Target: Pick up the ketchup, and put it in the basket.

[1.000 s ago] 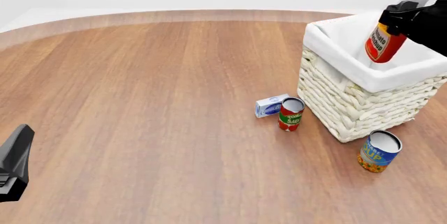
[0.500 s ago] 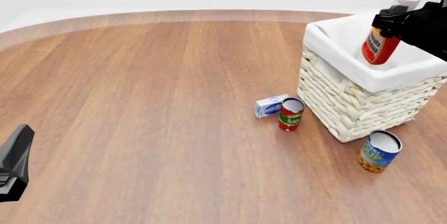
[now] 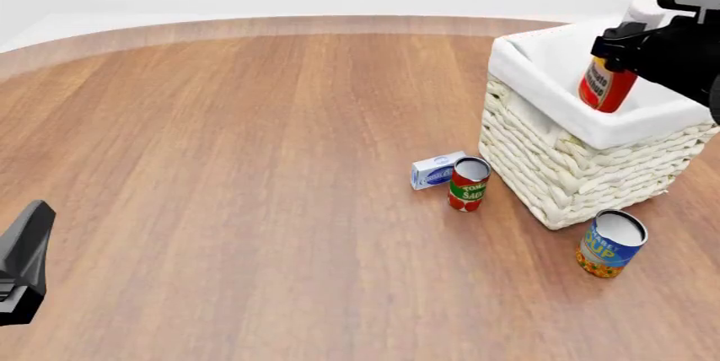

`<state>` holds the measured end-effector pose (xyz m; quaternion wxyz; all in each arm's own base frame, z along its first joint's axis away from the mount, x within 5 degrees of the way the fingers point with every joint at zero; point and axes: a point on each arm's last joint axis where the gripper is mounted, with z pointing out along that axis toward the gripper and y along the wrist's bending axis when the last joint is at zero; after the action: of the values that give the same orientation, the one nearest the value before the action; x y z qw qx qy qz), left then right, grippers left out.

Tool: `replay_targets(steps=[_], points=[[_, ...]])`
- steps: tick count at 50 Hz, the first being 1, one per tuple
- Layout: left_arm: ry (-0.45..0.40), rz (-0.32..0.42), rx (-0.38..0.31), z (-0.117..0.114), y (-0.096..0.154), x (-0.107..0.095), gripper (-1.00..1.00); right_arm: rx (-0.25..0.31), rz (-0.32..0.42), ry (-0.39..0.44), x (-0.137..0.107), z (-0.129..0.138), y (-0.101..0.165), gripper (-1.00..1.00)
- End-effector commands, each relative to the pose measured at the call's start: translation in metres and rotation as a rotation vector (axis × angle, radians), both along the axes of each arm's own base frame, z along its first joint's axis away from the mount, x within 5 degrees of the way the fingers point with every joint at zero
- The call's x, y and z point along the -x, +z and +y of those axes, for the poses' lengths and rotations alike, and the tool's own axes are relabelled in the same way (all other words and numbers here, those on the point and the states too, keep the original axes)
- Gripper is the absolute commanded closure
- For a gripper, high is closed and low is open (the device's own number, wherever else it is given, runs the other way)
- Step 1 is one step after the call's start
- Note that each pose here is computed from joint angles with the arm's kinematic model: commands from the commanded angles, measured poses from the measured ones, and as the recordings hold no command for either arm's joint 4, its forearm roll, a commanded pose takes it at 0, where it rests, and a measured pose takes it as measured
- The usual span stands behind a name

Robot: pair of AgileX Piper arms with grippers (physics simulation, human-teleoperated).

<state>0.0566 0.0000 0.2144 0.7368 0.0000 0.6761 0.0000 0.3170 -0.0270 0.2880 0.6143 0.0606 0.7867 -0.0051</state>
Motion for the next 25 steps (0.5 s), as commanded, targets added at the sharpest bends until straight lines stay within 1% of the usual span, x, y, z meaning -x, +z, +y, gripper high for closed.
replay_targets(steps=[1, 25], points=[[0.0, 0.0, 0.0, 0.0, 0.0, 0.0, -1.0, -0.008, 0.003, -0.002, -0.0015, -0.0001, -0.0017, 1.0], [0.0, 0.0, 0.0, 0.0, 0.0, 0.0, -1.0, -0.003, 0.021, 0.016, -0.0087, 0.0044, -0.0031, 1.0]])
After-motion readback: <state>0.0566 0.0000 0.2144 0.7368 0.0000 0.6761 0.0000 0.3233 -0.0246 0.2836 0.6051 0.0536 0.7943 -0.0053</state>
